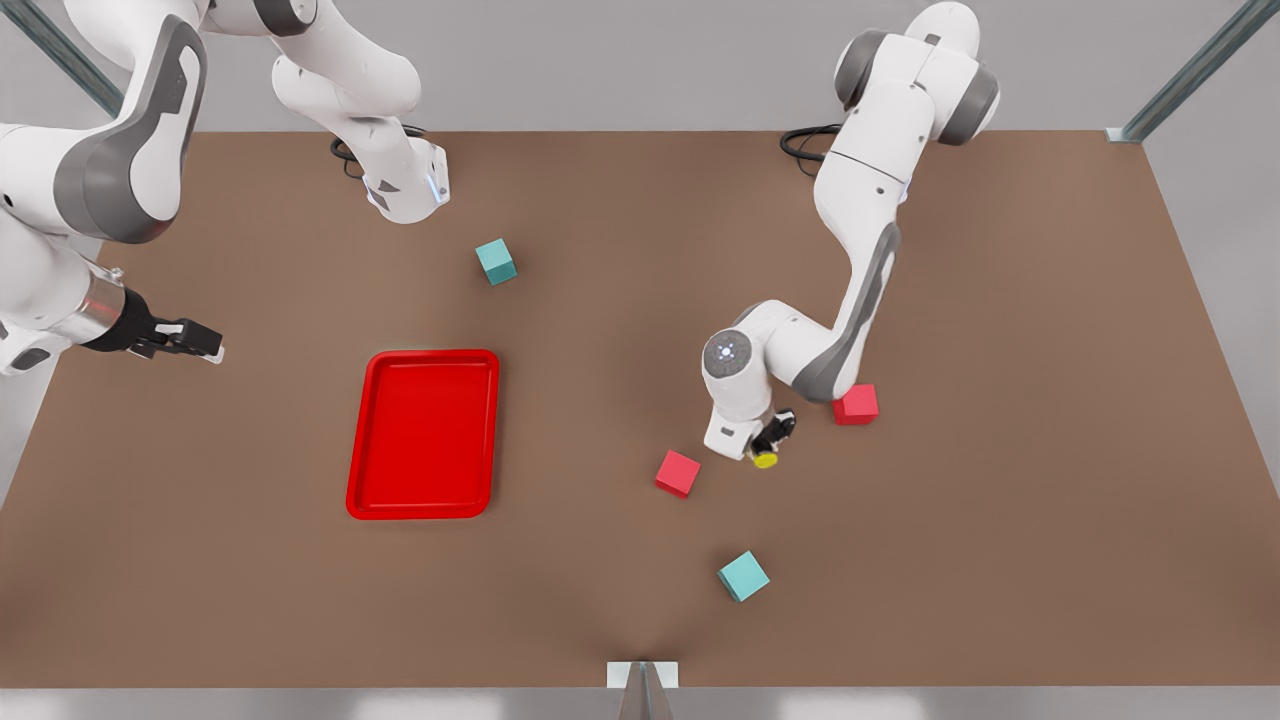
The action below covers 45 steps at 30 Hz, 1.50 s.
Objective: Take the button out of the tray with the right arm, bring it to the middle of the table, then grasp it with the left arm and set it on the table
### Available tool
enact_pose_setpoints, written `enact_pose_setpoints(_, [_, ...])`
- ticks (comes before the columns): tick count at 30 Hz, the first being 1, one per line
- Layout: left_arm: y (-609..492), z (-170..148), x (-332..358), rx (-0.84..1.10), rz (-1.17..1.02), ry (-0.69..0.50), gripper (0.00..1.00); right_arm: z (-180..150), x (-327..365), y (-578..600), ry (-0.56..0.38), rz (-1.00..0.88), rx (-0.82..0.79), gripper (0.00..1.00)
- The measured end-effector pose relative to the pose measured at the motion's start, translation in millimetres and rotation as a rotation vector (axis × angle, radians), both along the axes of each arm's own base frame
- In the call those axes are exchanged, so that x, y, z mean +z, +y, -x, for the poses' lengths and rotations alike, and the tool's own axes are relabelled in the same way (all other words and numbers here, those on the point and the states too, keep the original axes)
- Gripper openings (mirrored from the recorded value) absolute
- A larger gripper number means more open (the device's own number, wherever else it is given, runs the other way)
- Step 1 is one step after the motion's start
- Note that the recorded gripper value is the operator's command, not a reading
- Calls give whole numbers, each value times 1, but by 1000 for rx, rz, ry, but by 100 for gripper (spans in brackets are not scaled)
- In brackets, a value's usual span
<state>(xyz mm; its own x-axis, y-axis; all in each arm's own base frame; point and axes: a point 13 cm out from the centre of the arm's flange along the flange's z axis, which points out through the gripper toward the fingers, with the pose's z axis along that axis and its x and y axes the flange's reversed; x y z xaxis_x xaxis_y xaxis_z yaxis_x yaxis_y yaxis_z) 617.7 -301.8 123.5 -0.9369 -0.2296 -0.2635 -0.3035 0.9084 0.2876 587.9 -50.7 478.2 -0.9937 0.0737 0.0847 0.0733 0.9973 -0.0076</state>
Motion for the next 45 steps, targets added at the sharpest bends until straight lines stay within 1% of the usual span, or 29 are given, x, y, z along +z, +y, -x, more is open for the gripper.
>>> enact_pose_setpoints(2, [5,10,-15,29,-154,-69,39,0,0,0,0,3,2,100])
enact_pose_setpoints(6, [43,12,-25,133,-414,-259,39,0,0,1,2,5,6,100])
enact_pose_setpoints(9, [70,8,-24,232,-526,-411,39,1,0,2,5,5,7,100])
enact_pose_setpoints(12, [91,10,-24,339,-587,-541,39,2,-1,5,9,5,13,100])
enact_pose_setpoints(17, [110,7,-46,457,-619,-733,39,4,-1,3,19,9,13,100])
enact_pose_setpoints(22, [107,-6,-51,542,-547,-905,39,6,-2,0,28,22,14,100])
enact_pose_setpoints(30, [109,-16,-67,619,-437,-1065,39,8,-2,7,36,28,30,100])
enact_pose_setpoints(31, [108,-17,-67,629,-424,-1081,54,8,-2,9,37,28,33,100])
enact_pose_setpoints(32, [108,-17,-67,638,-412,-1096,100,8,-2,11,38,28,36,100])
enact_pose_setpoints(45, [104,-15,-62,726,-328,-1229,100,11,-3,7,49,30,32,100])
